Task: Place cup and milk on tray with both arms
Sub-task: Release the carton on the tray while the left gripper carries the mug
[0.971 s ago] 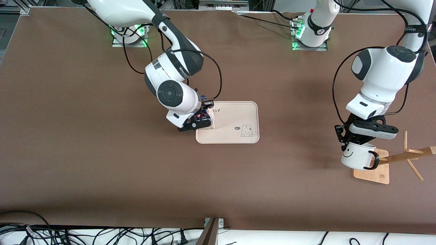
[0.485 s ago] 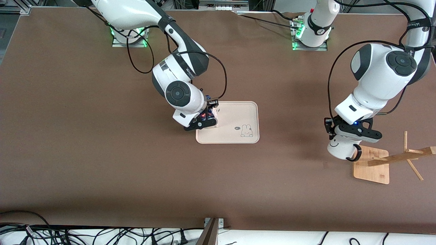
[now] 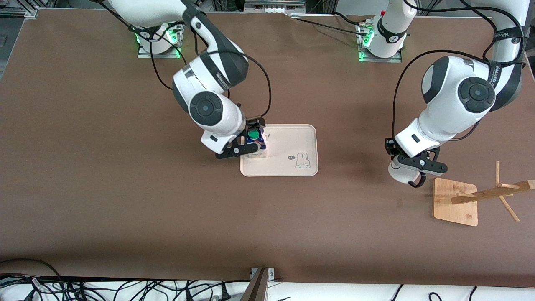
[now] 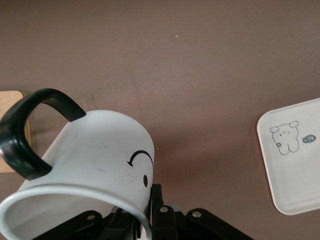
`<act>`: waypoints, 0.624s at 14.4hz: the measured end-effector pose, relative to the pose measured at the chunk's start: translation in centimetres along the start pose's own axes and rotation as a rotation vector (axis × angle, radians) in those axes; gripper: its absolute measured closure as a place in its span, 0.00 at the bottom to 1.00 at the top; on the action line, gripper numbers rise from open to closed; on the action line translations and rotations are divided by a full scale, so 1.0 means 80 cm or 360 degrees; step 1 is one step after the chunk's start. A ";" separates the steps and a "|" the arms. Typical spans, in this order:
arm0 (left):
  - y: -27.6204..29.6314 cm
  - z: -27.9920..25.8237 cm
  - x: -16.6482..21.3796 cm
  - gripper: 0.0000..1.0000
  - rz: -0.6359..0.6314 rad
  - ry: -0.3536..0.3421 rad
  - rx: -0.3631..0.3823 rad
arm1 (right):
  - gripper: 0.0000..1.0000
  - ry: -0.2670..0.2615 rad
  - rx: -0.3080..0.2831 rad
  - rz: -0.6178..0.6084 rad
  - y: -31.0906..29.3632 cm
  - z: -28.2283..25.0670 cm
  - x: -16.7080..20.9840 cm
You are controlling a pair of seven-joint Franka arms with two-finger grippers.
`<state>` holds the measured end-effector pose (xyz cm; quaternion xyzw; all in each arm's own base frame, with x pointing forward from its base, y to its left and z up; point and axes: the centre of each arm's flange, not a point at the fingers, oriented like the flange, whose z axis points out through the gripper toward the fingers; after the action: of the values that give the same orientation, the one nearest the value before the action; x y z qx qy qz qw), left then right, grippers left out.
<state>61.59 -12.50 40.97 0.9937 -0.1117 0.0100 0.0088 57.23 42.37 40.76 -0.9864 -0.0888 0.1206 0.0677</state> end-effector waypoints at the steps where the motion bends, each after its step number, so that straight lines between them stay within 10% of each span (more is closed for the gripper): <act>1: 0.011 0.001 0.004 0.92 0.0011 -0.0024 -0.0009 | 0.00 0.0014 -0.0007 0.0007 0.008 -0.037 -0.010; 9: 0.168 0.088 0.023 0.92 0.0104 -0.0265 -0.0205 | 0.00 0.0265 -0.0142 0.0169 0.292 -0.291 -0.064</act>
<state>60.54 -26.18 34.18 0.9842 -0.1448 -0.0797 0.0631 61.88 15.97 60.70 -0.9984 -0.0358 0.0377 0.0243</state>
